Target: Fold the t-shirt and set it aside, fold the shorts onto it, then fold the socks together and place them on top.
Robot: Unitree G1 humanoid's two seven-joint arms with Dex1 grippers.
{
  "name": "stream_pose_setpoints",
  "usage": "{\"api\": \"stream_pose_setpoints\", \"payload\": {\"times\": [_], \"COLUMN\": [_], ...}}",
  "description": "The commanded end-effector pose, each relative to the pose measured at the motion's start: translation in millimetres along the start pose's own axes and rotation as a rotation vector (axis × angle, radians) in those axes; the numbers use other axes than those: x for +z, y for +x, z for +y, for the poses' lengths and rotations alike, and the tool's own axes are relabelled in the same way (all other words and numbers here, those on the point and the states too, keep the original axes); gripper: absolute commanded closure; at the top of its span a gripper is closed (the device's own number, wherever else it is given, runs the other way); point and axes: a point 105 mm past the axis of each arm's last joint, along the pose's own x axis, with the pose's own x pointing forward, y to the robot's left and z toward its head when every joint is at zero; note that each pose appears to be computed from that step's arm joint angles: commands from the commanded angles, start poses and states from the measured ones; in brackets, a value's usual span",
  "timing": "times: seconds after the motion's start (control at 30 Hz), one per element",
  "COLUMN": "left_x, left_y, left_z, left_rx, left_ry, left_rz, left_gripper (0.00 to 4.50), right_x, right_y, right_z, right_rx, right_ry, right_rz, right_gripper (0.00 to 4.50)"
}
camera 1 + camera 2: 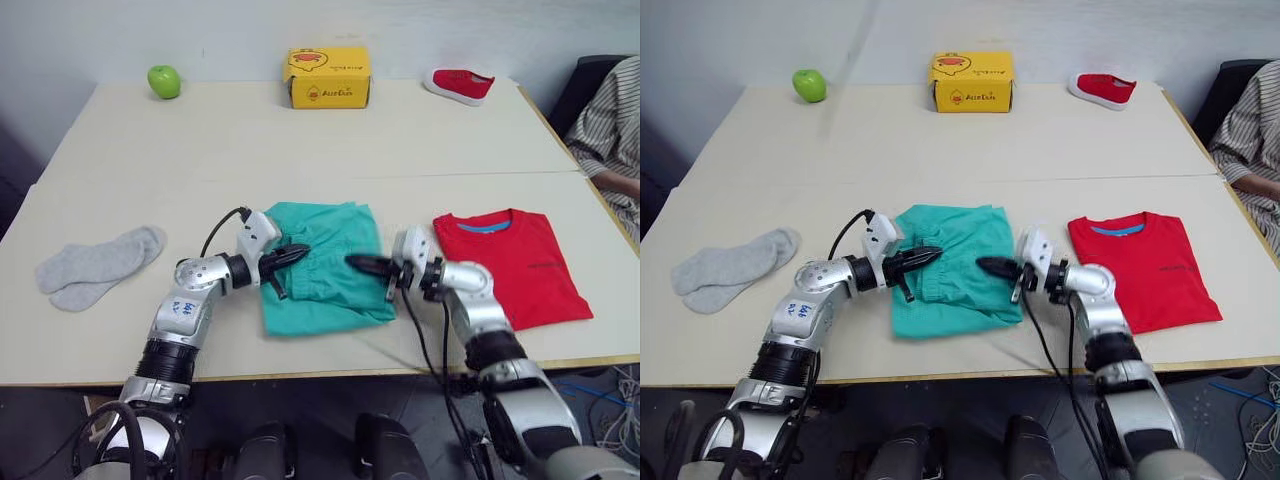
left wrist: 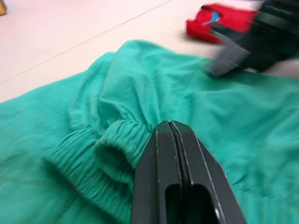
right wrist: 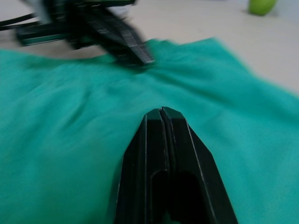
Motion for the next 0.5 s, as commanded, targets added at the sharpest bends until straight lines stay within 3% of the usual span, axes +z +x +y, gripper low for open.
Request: {"api": "stream_pose_setpoints", "payload": {"times": [0.03, 0.1, 0.23, 0.37, 0.5], "left_x": [-3.8, -4.6, -8.5, -10.6, -16.8], "left_y": [10.8, 13.2, 7.5, 0.5, -5.6], "left_z": [2.3, 1.9, -0.9, -6.9, -9.6], "left_rx": [0.023, 0.019, -0.004, -0.047, -0.061], "left_ry": [0.02, 0.028, 0.023, 0.035, 0.056], "left_rz": [0.024, 0.03, 0.021, 0.002, 0.012], "left_gripper": [4.5, 4.5, 4.5, 4.5, 4.5], "right_x": [12.9, 14.0, 33.3, 40.3, 22.7], "right_y": [-1.8, -11.3, -45.2, -68.9, -86.2], "right_z": [17.5, 31.3, 41.6, 18.6, -7.9], "right_rx": [0.058, 0.103, 0.134, 0.02, -0.09], "right_ry": [-0.081, -0.066, 0.044, 0.276, 0.586], "right_rz": [-0.004, 0.017, 0.057, 0.11, 0.249], "right_gripper": [4.48, 4.48, 3.64, 2.25, 0.78]}}
